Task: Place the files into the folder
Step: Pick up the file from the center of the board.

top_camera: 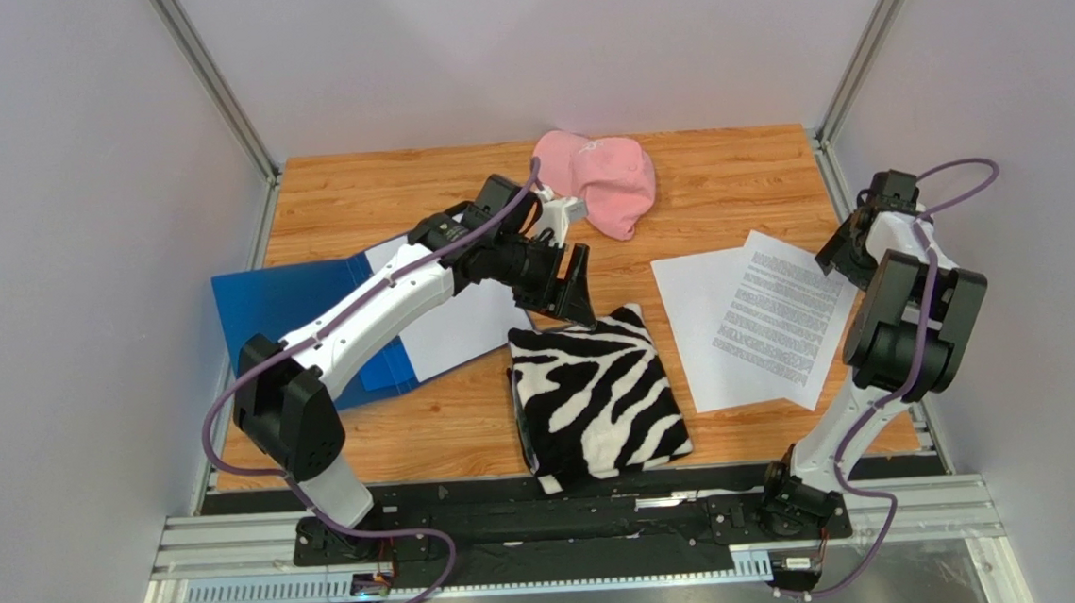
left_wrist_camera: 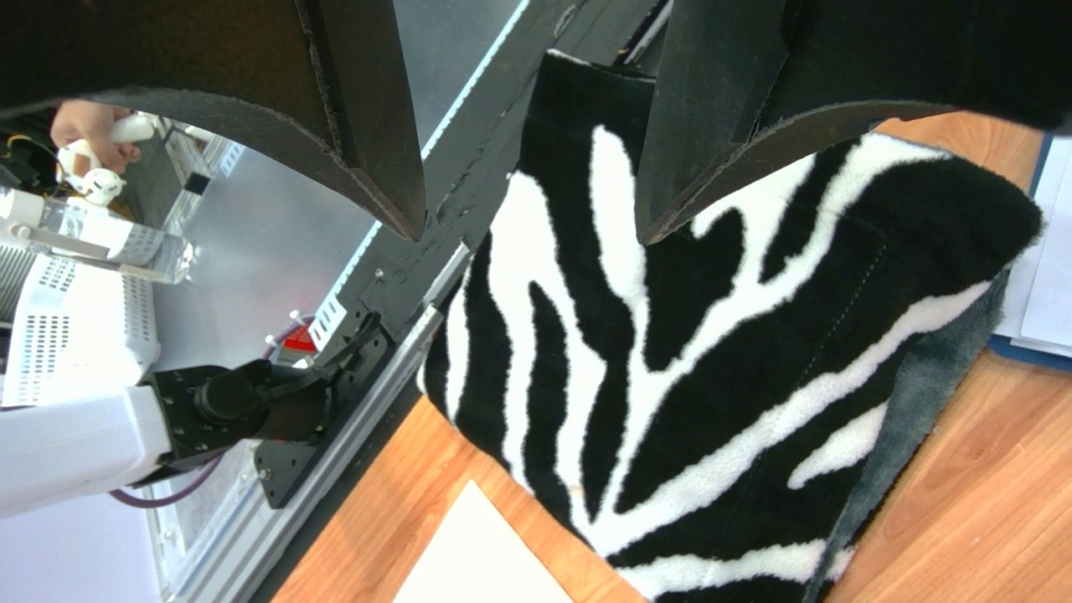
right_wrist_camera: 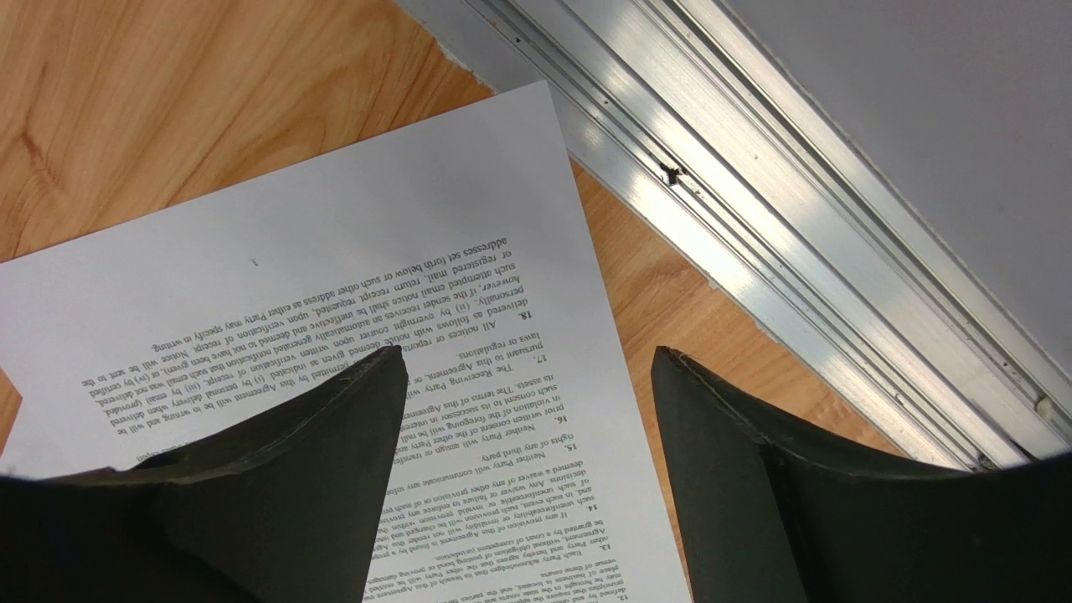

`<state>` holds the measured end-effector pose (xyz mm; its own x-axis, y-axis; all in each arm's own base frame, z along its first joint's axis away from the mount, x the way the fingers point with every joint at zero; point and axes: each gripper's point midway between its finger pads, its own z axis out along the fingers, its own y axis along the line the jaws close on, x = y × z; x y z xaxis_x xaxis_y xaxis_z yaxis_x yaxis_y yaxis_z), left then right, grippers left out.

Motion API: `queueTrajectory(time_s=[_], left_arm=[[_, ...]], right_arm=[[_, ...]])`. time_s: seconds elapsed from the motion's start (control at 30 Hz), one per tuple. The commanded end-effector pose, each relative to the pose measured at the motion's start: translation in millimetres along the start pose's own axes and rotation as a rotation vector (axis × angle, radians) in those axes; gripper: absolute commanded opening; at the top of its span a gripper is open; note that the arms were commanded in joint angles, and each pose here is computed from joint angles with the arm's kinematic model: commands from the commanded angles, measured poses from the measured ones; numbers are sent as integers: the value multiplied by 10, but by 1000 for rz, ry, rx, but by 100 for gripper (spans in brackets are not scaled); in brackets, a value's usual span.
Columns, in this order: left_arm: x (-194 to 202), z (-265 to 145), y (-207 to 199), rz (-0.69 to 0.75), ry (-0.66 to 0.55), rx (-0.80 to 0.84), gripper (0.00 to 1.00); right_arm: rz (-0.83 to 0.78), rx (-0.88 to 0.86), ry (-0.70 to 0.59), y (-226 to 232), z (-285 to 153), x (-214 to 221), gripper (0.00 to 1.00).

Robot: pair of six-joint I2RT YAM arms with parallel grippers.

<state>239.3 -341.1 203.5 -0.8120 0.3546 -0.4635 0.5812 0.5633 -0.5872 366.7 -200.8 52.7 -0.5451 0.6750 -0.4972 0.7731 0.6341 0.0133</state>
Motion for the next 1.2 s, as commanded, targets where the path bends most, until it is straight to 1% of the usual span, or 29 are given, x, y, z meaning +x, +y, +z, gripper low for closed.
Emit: queueTrajectory(time_s=[0.0,0.07,0.13,0.23,0.27,0.3,0.37,0.47,0.53,0.63,0.7,0.93,1.0,1.1,1.17], left_arm=[[-174,-271,-338,36,-83,32,71],[-172,-254,-425,44,-83,40,71],[-166,-203,-474,45,-72,49,71],[-169,-135,-517,46,-59,60,71],[-161,-124,-534,48,-54,64,71],[-164,-105,-543,53,-50,67,71],[-156,-80,-568,54,-41,79,71],[-156,-83,-607,57,-30,99,71],[-135,-80,-622,62,-24,102,71],[-98,-72,-614,60,-13,98,71],[-74,-77,-645,63,-9,104,71],[-8,-114,-774,83,-22,124,71],[25,-133,-817,89,-22,127,71],[44,-145,-827,89,-27,124,71],[48,-142,-831,86,-28,124,71]], right_arm=[[-16,-65,-35,43,-95,-209,76],[1,-101,-59,110,-87,-225,76],[39,-96,-55,108,-67,-173,76],[41,-68,-51,58,-39,-147,76],[46,-14,-33,-40,-31,-97,76],[45,-10,-28,-54,-34,-82,76],[49,-40,-4,-12,-16,6,76],[43,-38,53,-27,28,185,74],[52,-38,59,-49,-1,265,73],[67,-31,3,-135,-120,336,73],[75,3,-5,-220,-172,369,73],[52,27,39,-282,-284,748,74],[50,8,57,-258,-267,827,74],[34,23,87,-261,-216,904,73],[25,30,99,-256,-189,929,71]])
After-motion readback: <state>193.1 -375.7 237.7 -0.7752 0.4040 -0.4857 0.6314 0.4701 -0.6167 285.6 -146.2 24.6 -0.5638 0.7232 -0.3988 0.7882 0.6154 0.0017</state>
